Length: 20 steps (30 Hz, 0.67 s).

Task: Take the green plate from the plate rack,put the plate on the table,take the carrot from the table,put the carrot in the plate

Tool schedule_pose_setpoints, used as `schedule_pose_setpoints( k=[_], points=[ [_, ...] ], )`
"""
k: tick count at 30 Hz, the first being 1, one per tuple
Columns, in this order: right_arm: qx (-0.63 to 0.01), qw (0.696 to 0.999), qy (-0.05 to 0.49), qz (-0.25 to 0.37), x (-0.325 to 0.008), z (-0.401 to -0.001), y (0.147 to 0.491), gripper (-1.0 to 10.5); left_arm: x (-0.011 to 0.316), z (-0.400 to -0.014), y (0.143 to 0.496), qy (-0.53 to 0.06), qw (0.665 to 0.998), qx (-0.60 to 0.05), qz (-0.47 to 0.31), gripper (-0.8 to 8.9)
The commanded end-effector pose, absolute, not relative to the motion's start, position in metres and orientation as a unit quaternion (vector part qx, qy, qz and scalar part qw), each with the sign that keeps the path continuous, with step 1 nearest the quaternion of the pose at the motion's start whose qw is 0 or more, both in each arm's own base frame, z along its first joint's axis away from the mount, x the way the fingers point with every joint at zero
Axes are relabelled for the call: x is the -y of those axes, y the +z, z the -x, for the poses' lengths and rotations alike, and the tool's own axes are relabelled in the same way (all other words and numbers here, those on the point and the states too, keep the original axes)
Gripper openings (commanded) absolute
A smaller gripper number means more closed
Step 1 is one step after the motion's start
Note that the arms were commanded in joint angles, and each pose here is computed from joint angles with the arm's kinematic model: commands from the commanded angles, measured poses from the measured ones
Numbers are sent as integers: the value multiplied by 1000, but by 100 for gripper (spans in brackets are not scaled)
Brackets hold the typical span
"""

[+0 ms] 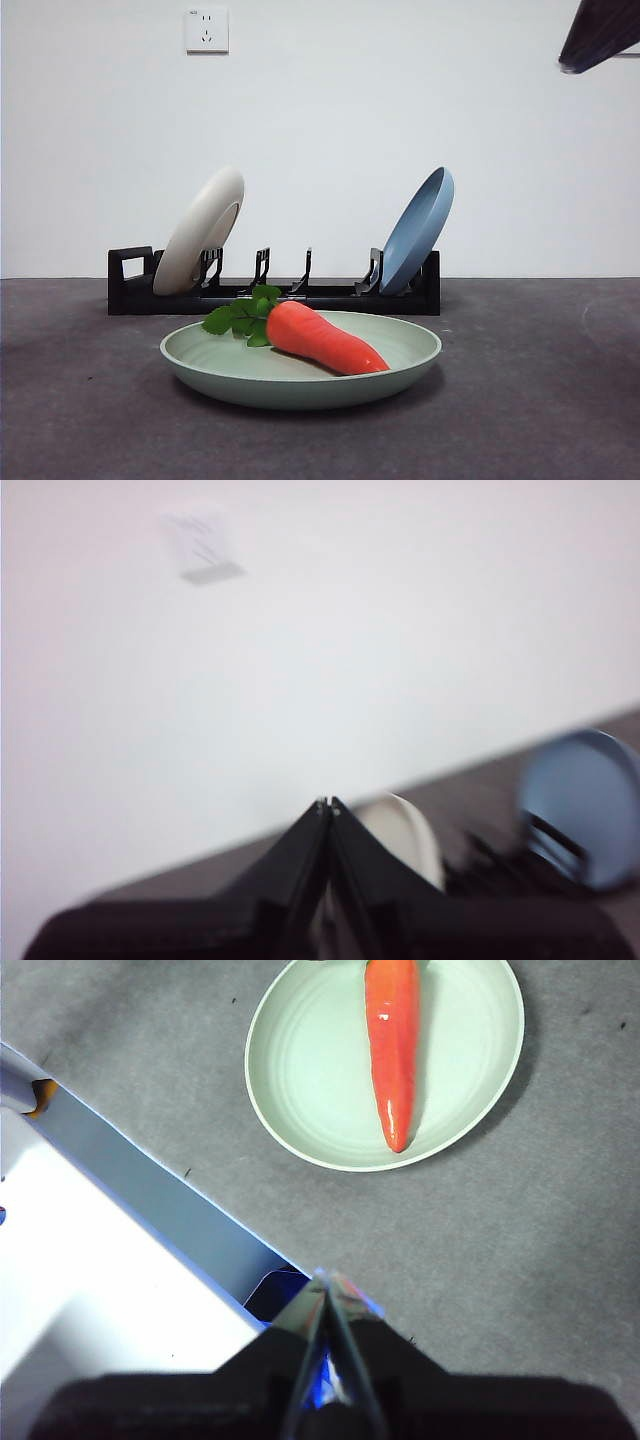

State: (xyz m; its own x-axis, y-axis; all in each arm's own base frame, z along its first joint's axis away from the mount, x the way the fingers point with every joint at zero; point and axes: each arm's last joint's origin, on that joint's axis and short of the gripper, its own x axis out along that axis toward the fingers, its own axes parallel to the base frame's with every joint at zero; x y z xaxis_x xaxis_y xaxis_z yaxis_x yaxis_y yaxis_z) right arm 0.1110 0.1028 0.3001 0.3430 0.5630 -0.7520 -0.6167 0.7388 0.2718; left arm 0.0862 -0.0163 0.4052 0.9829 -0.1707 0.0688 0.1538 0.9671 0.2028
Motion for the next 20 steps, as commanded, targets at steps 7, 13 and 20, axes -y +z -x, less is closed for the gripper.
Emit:
schedule_pose_setpoints(
  k=[7, 13, 20],
  points=[
    [-446, 819, 359, 29, -103, -111, 299, 2, 5, -89, 324, -35, 991, 83, -96, -3],
    [-446, 819, 359, 29, -103, -111, 299, 2, 2, -96, 255, -43, 997, 37, -53, -3],
    [-446, 819, 359, 29, -103, -111, 299, 2, 3, -98, 195, -56, 998, -7, -20, -3]
  ],
)
